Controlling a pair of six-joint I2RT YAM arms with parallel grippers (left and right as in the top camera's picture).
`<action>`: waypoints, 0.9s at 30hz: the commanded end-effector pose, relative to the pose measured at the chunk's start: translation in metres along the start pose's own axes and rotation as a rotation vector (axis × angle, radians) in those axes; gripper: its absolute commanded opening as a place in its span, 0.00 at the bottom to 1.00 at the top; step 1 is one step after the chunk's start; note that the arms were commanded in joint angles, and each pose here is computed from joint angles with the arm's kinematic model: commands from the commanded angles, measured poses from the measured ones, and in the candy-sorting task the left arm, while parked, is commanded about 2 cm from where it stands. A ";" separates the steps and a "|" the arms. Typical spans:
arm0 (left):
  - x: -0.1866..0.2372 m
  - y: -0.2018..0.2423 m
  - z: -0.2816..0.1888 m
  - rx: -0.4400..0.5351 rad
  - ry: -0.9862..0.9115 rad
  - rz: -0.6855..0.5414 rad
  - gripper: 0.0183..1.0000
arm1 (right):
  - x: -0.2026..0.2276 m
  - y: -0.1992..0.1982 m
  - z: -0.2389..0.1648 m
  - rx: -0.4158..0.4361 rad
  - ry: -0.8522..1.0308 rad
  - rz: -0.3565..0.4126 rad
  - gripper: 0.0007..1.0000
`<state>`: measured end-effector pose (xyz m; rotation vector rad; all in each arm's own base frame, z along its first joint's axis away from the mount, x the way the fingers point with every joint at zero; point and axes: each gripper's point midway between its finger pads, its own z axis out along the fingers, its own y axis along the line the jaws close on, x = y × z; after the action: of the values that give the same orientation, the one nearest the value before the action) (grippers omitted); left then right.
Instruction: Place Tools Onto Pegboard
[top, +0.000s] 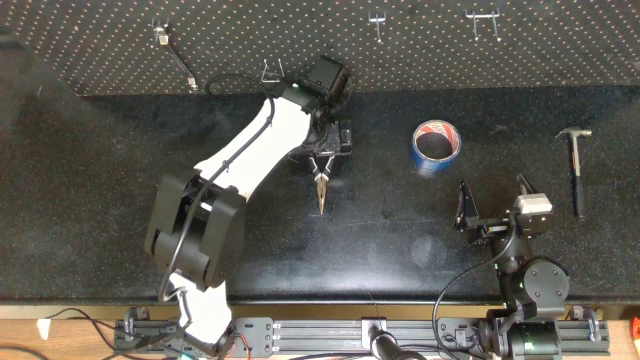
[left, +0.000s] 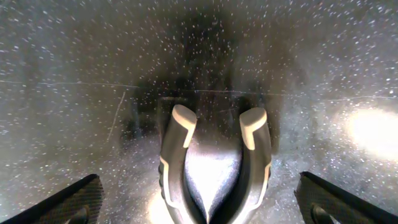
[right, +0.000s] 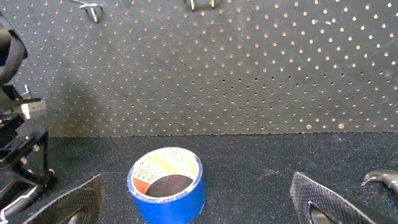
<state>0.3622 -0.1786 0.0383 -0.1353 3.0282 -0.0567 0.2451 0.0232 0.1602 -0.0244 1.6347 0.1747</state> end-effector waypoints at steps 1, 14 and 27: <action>-0.003 -0.003 0.005 0.006 0.010 -0.019 1.00 | 0.001 0.000 0.000 0.003 0.002 0.014 0.98; 0.001 -0.005 0.011 0.017 0.035 0.011 1.00 | 0.001 0.000 0.000 0.003 0.002 0.014 0.98; 0.002 -0.005 0.015 0.012 0.045 0.034 1.00 | 0.001 0.000 0.000 0.003 0.002 0.014 0.98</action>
<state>0.3585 -0.1811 0.0270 -0.1052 3.0651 -0.0646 0.2451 0.0232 0.1601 -0.0244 1.6350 0.1747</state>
